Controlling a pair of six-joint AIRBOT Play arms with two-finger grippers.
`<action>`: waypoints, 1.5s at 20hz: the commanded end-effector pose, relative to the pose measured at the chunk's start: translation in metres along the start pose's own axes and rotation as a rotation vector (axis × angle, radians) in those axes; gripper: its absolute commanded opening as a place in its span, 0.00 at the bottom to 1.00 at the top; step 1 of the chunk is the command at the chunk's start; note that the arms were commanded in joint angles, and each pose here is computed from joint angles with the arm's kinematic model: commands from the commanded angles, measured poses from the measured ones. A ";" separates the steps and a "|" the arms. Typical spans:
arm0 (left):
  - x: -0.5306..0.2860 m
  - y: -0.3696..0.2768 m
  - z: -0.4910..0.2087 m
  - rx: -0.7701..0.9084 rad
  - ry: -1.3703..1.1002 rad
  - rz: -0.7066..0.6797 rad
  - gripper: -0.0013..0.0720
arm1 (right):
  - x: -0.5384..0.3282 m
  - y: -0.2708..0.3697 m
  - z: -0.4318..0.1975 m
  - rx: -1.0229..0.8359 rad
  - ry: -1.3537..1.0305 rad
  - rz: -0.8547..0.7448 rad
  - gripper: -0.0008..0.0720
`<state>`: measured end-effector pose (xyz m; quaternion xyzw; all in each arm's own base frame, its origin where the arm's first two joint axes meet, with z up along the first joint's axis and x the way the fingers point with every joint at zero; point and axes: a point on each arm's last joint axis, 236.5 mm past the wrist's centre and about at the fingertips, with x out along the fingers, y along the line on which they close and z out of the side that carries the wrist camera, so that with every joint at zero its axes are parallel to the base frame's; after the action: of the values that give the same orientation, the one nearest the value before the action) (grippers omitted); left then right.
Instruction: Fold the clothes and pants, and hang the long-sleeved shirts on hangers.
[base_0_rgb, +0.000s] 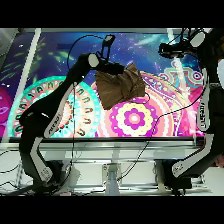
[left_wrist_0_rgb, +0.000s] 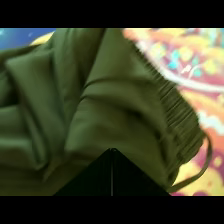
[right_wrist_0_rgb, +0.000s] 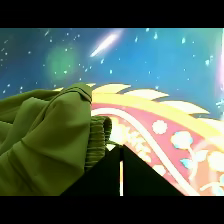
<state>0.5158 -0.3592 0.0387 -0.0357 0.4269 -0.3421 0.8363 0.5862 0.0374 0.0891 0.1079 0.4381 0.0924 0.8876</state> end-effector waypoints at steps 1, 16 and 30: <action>-0.014 0.031 -0.040 -0.012 0.183 0.038 0.03 | 0.007 0.003 -0.014 0.002 0.058 0.021 0.06; 0.057 0.073 -0.072 -0.137 0.183 0.104 0.03 | 0.107 0.191 -0.034 -0.057 -0.080 0.229 0.05; 0.063 0.091 0.008 -0.205 -0.179 0.145 0.03 | 0.134 0.102 -0.139 -0.062 0.376 0.081 0.06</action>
<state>0.5824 -0.3302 -0.0432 -0.1040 0.4157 -0.2384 0.8715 0.5698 0.2050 -0.0554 0.1019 0.5428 0.1581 0.8185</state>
